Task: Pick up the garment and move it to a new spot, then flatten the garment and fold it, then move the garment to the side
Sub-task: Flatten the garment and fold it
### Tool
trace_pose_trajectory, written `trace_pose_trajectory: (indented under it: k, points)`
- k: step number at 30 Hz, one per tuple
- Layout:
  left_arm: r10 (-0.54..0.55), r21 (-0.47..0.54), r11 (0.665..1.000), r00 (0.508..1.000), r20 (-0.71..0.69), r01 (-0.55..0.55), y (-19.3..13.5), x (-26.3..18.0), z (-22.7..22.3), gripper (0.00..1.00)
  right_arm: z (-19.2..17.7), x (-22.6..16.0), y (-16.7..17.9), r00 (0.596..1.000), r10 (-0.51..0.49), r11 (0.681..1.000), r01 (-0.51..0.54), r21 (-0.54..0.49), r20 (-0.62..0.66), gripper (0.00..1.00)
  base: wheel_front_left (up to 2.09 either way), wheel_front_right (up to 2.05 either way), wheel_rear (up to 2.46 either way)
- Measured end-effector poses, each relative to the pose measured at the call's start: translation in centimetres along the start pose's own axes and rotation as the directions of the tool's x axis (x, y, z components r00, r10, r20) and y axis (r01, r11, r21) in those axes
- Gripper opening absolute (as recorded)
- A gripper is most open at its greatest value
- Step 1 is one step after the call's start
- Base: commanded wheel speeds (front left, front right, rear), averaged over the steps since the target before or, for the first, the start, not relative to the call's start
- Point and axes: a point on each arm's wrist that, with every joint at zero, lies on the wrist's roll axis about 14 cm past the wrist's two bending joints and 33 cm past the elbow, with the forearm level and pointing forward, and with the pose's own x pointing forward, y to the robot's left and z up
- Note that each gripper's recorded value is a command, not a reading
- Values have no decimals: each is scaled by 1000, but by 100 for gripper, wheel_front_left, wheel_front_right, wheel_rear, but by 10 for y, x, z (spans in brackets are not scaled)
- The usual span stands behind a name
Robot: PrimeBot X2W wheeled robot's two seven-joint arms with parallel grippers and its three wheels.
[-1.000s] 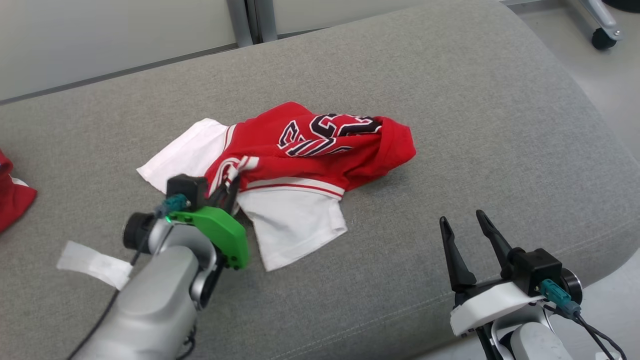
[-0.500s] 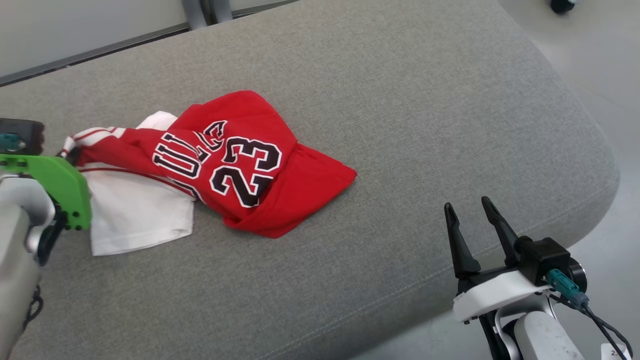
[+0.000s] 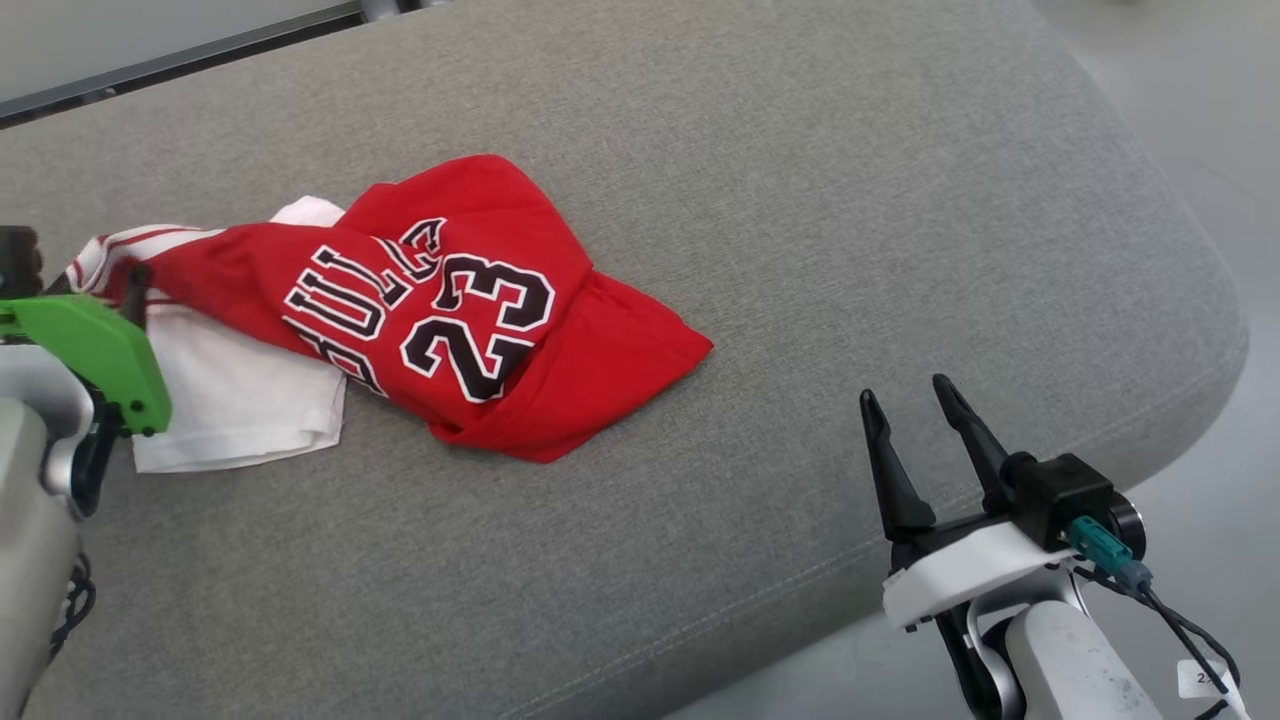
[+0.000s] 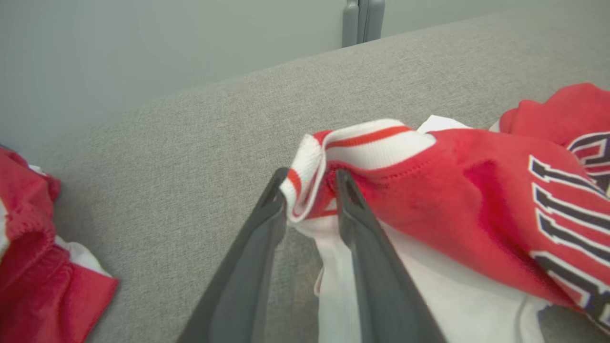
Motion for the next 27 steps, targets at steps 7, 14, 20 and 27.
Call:
trace_pose_trajectory:
  k: [7,14,20,27]
  points:
    - [-69,-34,997,983,171,76,-24,-28,32,100,-3,28,39,991,133,991,-133,-20,-11,100,0,0,0]
    - [-95,-83,989,953,288,124,-43,-75,35,100,-7,61,79,951,289,953,-297,-63,-112,100,0,0,0]
    - [-19,-154,986,956,292,66,-37,-121,3,100,-5,90,105,907,373,919,-390,-55,-197,100,0,0,0]
    - [72,-241,970,946,315,6,-31,-160,-14,100,-23,106,135,840,437,884,-467,-18,-321,100,0,0,0]
